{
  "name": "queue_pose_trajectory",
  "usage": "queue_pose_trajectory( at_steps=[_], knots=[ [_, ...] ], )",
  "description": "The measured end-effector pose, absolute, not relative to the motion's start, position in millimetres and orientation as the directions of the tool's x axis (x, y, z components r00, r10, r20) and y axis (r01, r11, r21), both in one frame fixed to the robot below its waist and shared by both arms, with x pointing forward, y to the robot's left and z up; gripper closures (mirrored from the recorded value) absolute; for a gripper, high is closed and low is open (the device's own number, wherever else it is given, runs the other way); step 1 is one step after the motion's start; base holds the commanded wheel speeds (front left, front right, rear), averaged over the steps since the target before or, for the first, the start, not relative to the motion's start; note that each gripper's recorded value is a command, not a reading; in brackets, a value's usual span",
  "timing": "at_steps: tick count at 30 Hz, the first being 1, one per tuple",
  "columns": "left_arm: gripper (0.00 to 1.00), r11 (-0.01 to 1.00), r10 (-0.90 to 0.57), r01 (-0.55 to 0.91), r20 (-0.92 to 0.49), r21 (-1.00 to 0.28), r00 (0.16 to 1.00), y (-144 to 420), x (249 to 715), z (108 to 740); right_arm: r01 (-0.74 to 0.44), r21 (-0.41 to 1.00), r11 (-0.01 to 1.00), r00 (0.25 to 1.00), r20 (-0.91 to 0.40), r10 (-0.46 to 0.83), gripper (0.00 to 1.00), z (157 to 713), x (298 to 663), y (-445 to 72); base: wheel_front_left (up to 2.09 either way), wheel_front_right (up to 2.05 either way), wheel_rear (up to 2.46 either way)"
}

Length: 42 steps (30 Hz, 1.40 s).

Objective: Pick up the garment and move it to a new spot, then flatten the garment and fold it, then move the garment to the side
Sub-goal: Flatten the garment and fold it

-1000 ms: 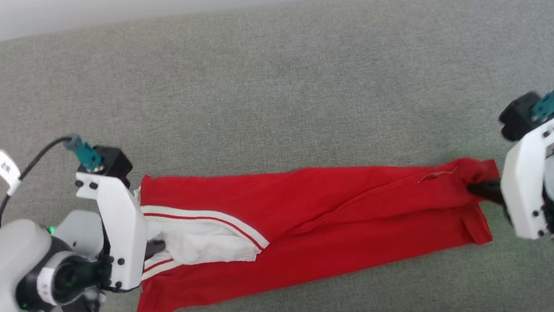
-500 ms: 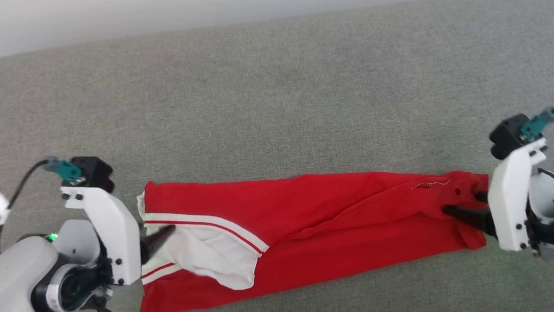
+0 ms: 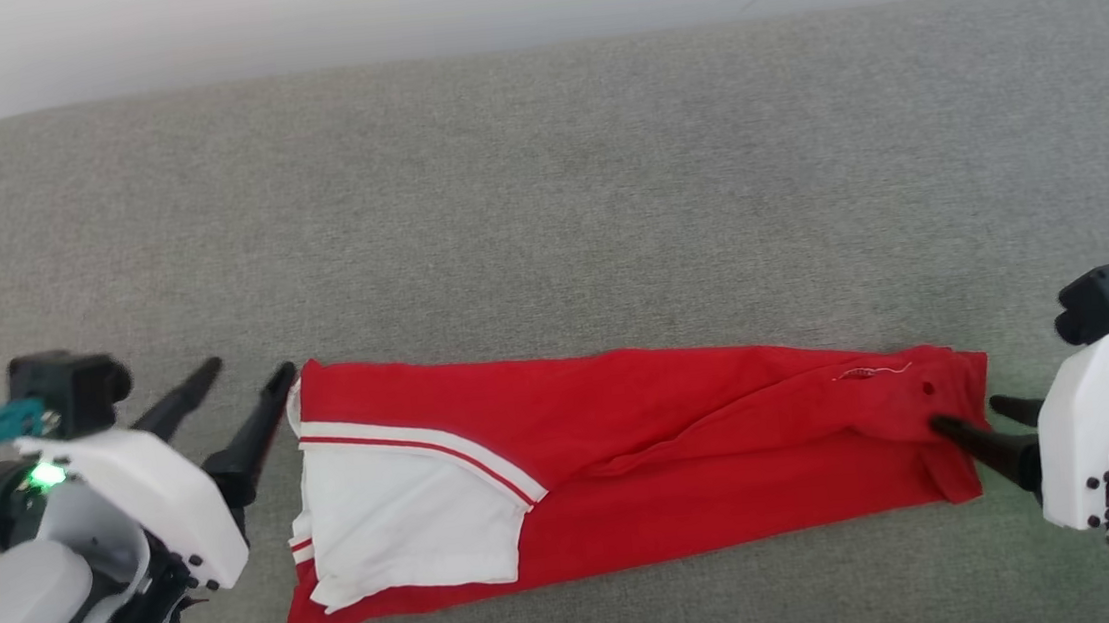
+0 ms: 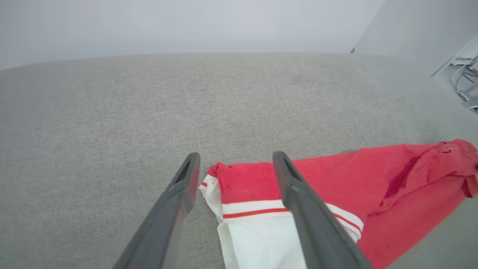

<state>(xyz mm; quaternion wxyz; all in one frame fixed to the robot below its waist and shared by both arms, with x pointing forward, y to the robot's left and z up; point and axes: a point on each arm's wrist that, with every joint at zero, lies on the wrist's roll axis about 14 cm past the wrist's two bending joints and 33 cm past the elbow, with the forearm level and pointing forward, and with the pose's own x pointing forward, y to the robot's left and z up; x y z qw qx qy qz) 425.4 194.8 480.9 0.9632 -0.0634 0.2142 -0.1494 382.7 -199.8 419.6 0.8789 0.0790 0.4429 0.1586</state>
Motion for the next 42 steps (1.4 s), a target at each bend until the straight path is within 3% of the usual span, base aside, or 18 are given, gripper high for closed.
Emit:
queue_pose_trajectory(
  at_steps=[12,23,24,25,26,33,42],
  knots=[
    [0.0,0.98,-0.143,0.102,-0.256,-0.168,0.956,228.0,414.9,480.2,-0.204,0.256,0.945,0.519,-0.79,0.326,0.0,394.0,400.7,-195.1,0.0,0.0,0.0],
    [0.0,0.974,0.027,-0.066,-0.179,-0.217,0.984,260.7,384.0,469.9,-0.247,0.377,0.893,0.382,-0.809,0.447,0.0,372.2,403.9,-145.3,0.0,0.0,0.0],
    [0.0,0.971,0.041,-0.081,-0.177,-0.227,0.983,262.6,380.1,467.7,-0.254,0.396,0.882,0.367,-0.805,0.467,0.29,372.3,402.8,-138.2,0.0,0.0,0.0],
    [0.0,0.97,0.051,-0.09,-0.17,-0.227,0.984,264.7,377.0,467.0,-0.261,0.416,0.871,0.353,-0.799,0.487,0.69,373.2,401.6,-130.9,0.0,0.0,0.0],
    [0.0,0.97,0.054,-0.089,-0.158,-0.226,0.986,265.0,374.7,467.7,-0.268,0.434,0.86,0.339,-0.793,0.506,1.0,373.8,399.9,-124.1,0.0,0.0,0.0],
    [0.0,0.955,0.124,-0.15,-0.113,-0.255,0.986,276.7,359.7,467.2,-0.258,0.495,0.83,0.322,-0.766,0.557,1.0,377.9,398.9,-114.3,0.0,0.0,0.0],
    [0.0,0.943,0.165,-0.178,-0.067,-0.281,0.984,281.5,346.6,468.0,-0.164,0.436,0.885,0.445,-0.768,0.461,1.0,393.6,420.1,-175.7,0.0,0.0,0.0]
  ],
)
